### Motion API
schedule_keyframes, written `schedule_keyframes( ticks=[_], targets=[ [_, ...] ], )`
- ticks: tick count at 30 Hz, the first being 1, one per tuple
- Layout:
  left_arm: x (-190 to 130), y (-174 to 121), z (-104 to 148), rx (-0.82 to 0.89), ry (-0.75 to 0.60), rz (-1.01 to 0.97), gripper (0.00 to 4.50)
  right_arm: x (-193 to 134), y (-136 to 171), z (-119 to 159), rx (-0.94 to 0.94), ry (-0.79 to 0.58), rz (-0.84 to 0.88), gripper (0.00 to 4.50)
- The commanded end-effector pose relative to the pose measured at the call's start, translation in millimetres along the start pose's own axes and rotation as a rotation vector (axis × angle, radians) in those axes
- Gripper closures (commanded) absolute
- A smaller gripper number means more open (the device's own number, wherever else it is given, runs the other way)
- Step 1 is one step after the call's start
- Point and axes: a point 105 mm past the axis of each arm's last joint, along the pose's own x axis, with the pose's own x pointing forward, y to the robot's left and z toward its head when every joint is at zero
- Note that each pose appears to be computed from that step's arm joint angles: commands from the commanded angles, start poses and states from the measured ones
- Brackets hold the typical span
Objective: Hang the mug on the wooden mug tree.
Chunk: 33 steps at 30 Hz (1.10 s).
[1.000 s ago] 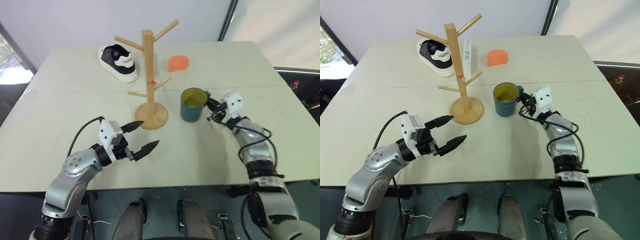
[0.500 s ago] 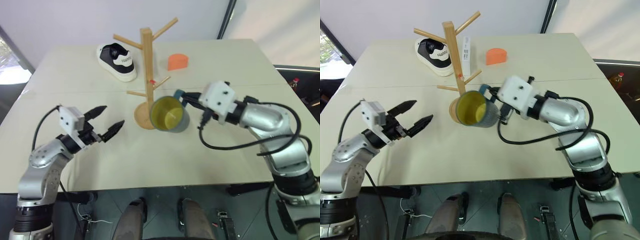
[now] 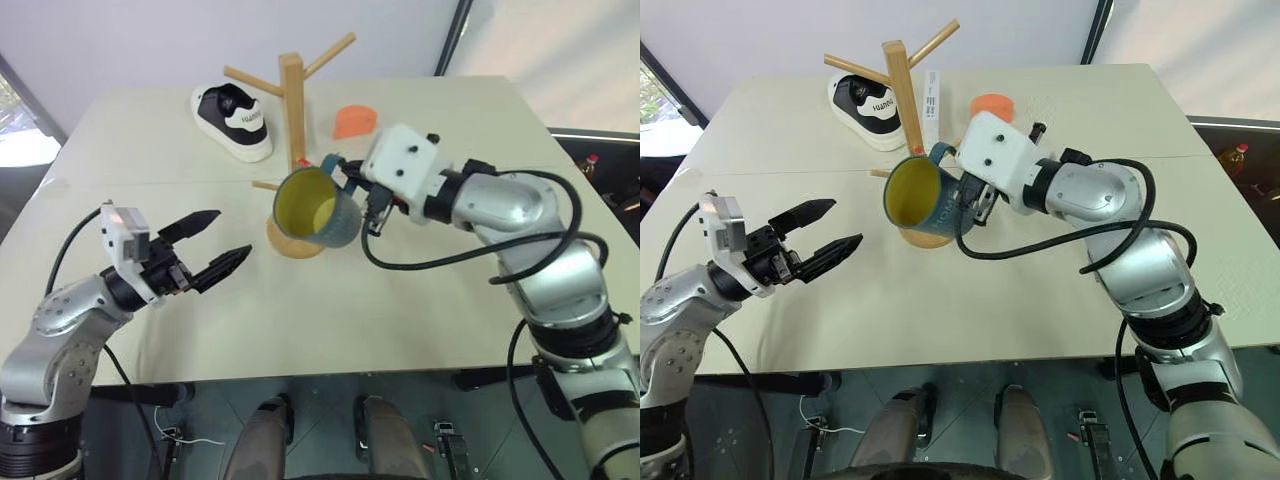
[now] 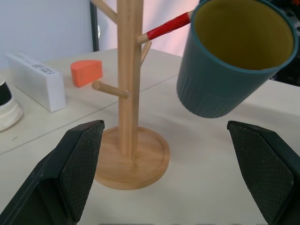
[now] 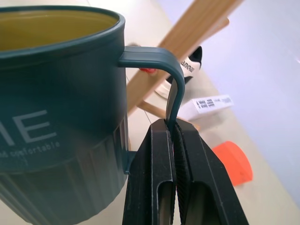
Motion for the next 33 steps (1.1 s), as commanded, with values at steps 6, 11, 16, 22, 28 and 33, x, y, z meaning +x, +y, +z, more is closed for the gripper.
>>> schedule_keyframes(
  ticks=[6, 11, 16, 22, 28, 33],
  targets=[
    [-0.8, -3.4, 13.7, 0.035, -0.022, -0.024, 0.0, 7.1, -3.9, 31.0, -0.06, -0.062, -0.026, 4.48],
    [1.1, -5.8, 19.2, 0.037, -0.038, -0.041, 0.0, 14.7, -3.5, 29.0, -0.057, -0.026, -0.03, 4.48],
    [3.0, -8.2, 23.6, 0.04, -0.046, -0.054, 0.0, 19.5, -1.6, 25.3, -0.055, -0.002, -0.028, 4.48],
    [3.6, -8.8, 25.0, 0.043, -0.05, -0.058, 0.0, 24.2, 1.0, 17.7, -0.049, 0.03, -0.023, 4.48],
    [4.7, -8.3, 26.1, 0.044, -0.056, -0.056, 0.0, 25.1, -5.2, 19.4, -0.059, 0.017, -0.058, 2.09],
    [4.9, -6.6, 26.0, 0.047, -0.058, -0.044, 0.0, 18.4, -19.2, 19.7, -0.07, -0.002, -0.106, 0.46]
  ],
)
